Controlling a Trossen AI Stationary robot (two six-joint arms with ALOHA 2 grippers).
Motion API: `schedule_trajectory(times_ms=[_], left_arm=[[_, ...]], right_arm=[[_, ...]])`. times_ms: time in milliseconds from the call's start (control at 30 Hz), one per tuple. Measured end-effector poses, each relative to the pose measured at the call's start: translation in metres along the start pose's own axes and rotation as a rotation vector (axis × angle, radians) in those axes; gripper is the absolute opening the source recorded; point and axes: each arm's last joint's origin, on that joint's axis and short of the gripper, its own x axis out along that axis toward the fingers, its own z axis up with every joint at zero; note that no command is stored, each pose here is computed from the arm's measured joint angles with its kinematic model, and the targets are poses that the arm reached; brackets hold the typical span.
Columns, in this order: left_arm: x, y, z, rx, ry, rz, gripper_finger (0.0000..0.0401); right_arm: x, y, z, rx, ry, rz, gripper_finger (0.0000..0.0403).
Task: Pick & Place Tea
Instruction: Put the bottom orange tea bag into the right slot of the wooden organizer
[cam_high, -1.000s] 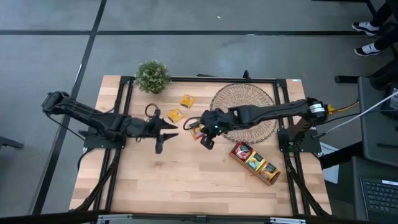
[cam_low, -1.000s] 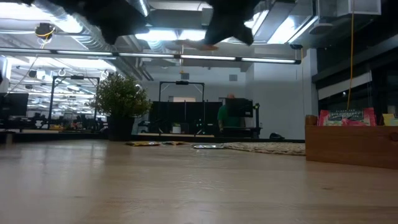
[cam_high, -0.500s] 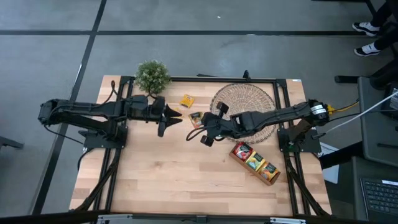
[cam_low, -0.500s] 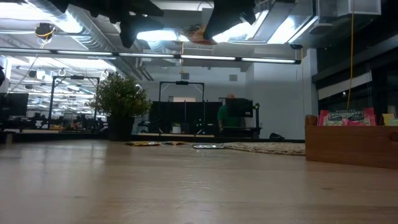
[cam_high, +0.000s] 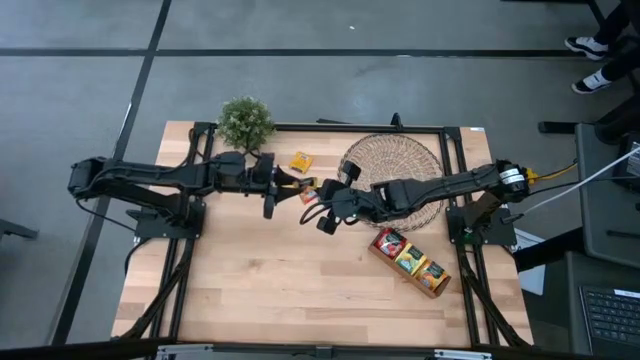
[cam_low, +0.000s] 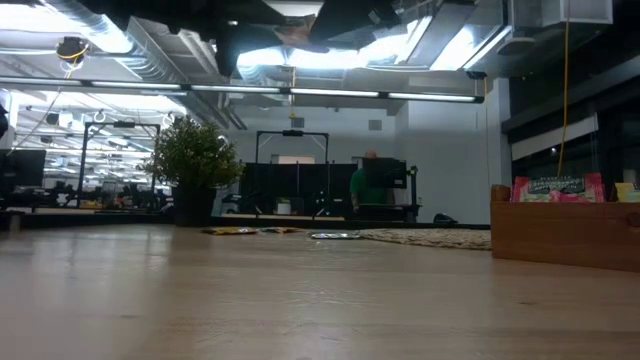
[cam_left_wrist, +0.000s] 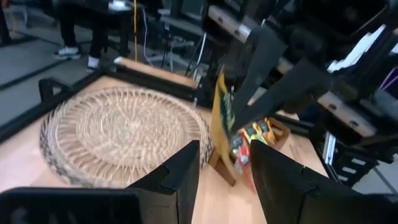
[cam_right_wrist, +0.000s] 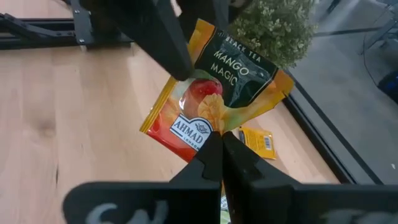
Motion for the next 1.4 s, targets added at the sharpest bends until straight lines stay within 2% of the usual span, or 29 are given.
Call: schedule_trajectory(times_ms=[167, 267, 567, 800, 1033, 1233, 1400], left_arm=[[0.002, 0.001, 0.002, 0.006, -0.036, 0.041, 0.0132], [0.002, 0.001, 0.002, 0.02, -0.04, 0.055, 0.0115], [0.002, 0.002, 0.002, 0.084, -0.042, 0.07, 0.0009], [0.0, 0.001, -0.007, 0.19, 0.07, 0.047, 0.0003], [0.0, -0.012, -0.012, 0.351, 0.085, 0.02, 0.0002], [-0.001, -0.018, -0.015, 0.394, 0.094, -0.007, 0.0002], [-0.001, -0.016, -0.017, 0.402, 0.12, 0.035, 0.0003]], right_arm=[[0.0, 0.0, 0.0, -0.001, 0.001, 0.0, 0.0002], [0.0, 0.0, 0.0, -0.003, 0.002, 0.0, 0.0002], [0.002, -0.003, -0.001, -0.004, 0.006, -0.029, 0.001], [0.002, -0.003, -0.004, -0.024, 0.035, -0.026, 0.0063], [0.004, -0.002, 0.0, 0.037, 0.031, 0.115, 0.0125], [0.004, -0.002, 0.002, 0.051, 0.009, 0.126, 0.0139], [0.004, -0.001, 0.005, 0.062, -0.017, 0.136, 0.0139]])
